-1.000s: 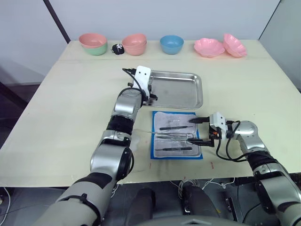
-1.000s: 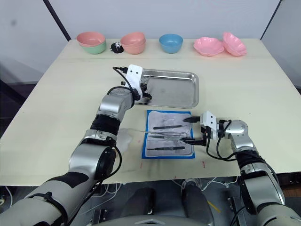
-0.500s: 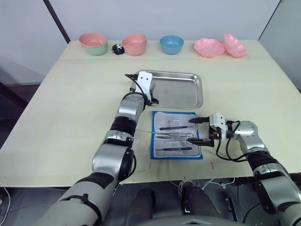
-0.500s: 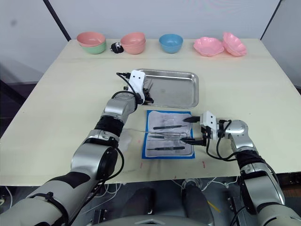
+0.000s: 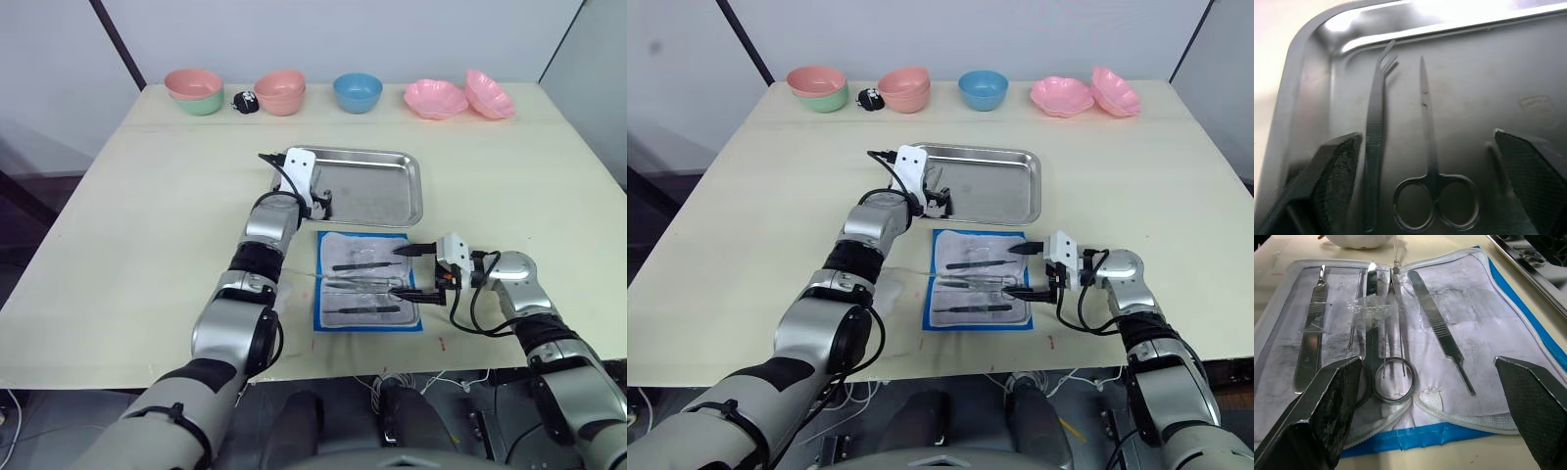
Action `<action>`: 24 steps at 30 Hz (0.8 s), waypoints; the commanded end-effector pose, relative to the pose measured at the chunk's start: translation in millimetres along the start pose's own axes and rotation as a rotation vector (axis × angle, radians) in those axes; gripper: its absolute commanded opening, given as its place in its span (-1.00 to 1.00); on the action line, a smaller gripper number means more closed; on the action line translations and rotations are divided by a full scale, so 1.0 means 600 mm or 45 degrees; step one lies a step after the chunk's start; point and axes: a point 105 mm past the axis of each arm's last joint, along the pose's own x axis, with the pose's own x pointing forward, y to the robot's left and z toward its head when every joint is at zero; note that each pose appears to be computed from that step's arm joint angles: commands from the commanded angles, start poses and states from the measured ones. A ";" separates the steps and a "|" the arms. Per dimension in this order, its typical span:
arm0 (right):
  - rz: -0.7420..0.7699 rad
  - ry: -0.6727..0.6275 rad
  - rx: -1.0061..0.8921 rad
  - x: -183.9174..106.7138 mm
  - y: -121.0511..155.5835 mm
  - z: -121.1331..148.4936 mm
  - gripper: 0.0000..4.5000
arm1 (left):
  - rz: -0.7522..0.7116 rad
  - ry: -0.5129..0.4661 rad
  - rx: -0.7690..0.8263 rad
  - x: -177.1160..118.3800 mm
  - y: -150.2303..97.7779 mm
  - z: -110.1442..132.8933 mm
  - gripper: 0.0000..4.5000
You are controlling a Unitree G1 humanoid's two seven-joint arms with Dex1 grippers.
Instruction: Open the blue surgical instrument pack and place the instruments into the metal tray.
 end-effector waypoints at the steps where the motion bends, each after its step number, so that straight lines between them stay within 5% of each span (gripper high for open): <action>1: 0.072 0.190 0.128 0.010 0.041 -0.069 1.00 | -0.052 -0.128 0.013 -0.011 -0.009 0.048 0.97; 14: 0.072 0.190 0.131 0.012 0.040 -0.070 1.00 | -0.497 -0.328 0.195 -0.078 -0.038 0.060 0.97; 24: 0.093 0.201 0.134 0.008 0.043 -0.072 1.00 | -1.021 -0.310 0.347 -0.164 -0.042 0.026 0.97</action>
